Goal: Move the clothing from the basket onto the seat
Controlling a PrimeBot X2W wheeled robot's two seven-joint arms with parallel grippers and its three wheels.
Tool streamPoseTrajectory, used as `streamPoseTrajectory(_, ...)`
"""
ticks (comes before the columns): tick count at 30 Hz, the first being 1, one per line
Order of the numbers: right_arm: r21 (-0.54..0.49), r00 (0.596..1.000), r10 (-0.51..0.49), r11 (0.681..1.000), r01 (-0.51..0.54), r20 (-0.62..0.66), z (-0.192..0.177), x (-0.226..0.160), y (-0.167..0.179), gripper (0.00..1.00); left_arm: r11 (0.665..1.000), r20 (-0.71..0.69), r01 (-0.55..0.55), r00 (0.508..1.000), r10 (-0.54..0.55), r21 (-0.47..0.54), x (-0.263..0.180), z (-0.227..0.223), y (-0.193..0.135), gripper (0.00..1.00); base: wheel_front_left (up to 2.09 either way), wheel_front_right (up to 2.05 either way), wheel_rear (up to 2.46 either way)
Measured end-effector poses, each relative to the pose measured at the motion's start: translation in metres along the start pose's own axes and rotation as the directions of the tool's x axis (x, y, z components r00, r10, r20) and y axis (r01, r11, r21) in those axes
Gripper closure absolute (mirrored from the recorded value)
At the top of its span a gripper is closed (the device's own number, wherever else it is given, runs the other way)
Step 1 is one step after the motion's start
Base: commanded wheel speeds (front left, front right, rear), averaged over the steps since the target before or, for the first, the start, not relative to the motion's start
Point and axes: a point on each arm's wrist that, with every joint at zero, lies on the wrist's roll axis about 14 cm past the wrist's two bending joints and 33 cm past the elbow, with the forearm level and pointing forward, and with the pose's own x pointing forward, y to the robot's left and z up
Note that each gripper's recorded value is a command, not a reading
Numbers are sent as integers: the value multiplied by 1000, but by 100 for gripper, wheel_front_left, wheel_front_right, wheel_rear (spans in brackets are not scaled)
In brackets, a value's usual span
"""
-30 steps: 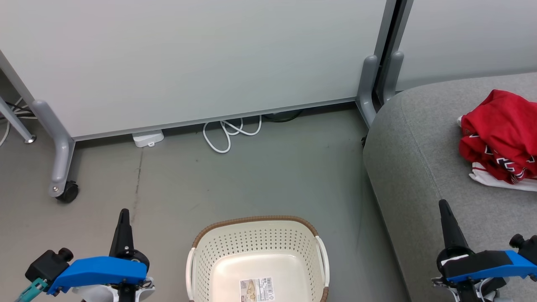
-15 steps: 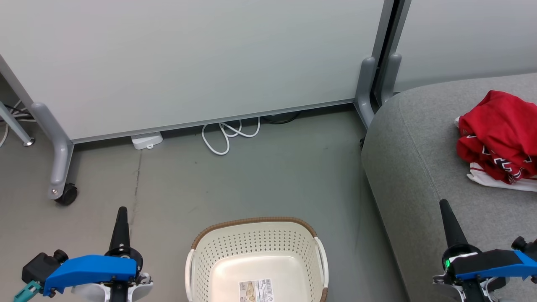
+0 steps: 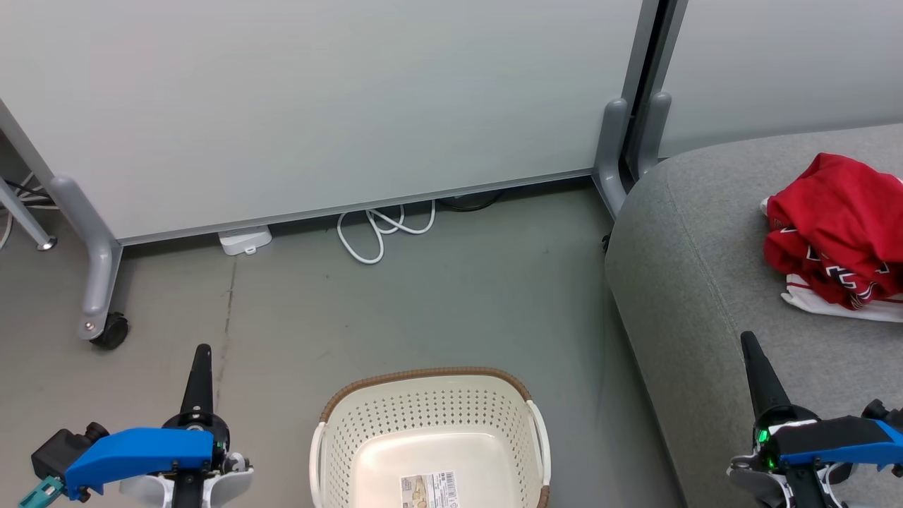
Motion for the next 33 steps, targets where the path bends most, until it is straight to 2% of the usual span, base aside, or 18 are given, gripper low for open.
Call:
streamPoseTrajectory(17,144,1000,16,989,-16,3,4,-1,4,100,989,-4,33,999,-34,-142,2,2,-10,100,0,0,0)
streamPoseTrajectory(33,263,999,37,964,-37,7,7,-2,9,100,965,-1,64,998,-67,-255,3,5,-18,100,0,0,0)
